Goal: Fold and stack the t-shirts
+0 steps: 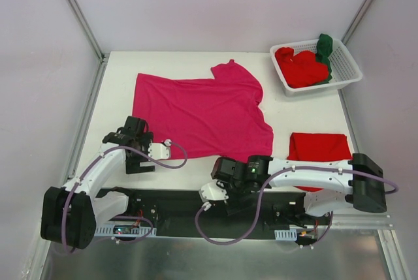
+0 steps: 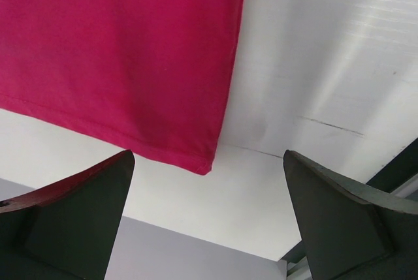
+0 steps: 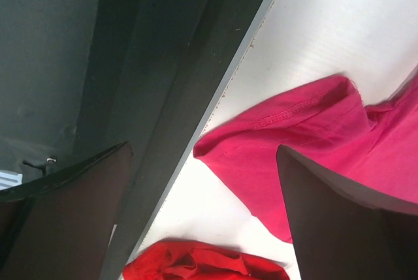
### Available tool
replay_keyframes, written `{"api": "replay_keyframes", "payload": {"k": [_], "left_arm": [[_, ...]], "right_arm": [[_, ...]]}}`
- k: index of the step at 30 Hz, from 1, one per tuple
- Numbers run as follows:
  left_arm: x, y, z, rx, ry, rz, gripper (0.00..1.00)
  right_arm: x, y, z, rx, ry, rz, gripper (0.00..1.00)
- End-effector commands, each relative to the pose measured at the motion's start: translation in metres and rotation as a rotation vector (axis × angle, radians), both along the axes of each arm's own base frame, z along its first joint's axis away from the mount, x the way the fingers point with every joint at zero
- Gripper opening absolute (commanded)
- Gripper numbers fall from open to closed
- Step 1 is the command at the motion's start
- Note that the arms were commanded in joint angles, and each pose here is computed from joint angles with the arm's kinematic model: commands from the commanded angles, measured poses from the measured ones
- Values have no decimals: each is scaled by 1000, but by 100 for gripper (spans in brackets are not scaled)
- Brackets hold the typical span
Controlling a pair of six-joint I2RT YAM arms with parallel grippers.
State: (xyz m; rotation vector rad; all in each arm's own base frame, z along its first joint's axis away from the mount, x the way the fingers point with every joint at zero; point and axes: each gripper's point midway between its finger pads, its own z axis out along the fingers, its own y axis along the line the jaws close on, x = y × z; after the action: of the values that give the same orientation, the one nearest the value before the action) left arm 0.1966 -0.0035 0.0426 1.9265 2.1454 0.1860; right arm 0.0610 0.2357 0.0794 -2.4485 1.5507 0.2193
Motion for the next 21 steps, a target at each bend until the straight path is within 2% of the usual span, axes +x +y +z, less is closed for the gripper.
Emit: {"api": "replay_keyframes", "payload": {"k": [1, 13, 21], "left_arm": [[-8, -3, 3, -34, 49, -9, 99], [-19, 8, -7, -7, 129, 8, 99], [-14, 11, -5, -5, 137, 38, 99]], "right_arm": [[-3, 8, 0, 23, 64, -4, 96], [-25, -25, -8, -56, 250, -33, 97], [-13, -39, -29, -78, 219, -81, 95]]}}
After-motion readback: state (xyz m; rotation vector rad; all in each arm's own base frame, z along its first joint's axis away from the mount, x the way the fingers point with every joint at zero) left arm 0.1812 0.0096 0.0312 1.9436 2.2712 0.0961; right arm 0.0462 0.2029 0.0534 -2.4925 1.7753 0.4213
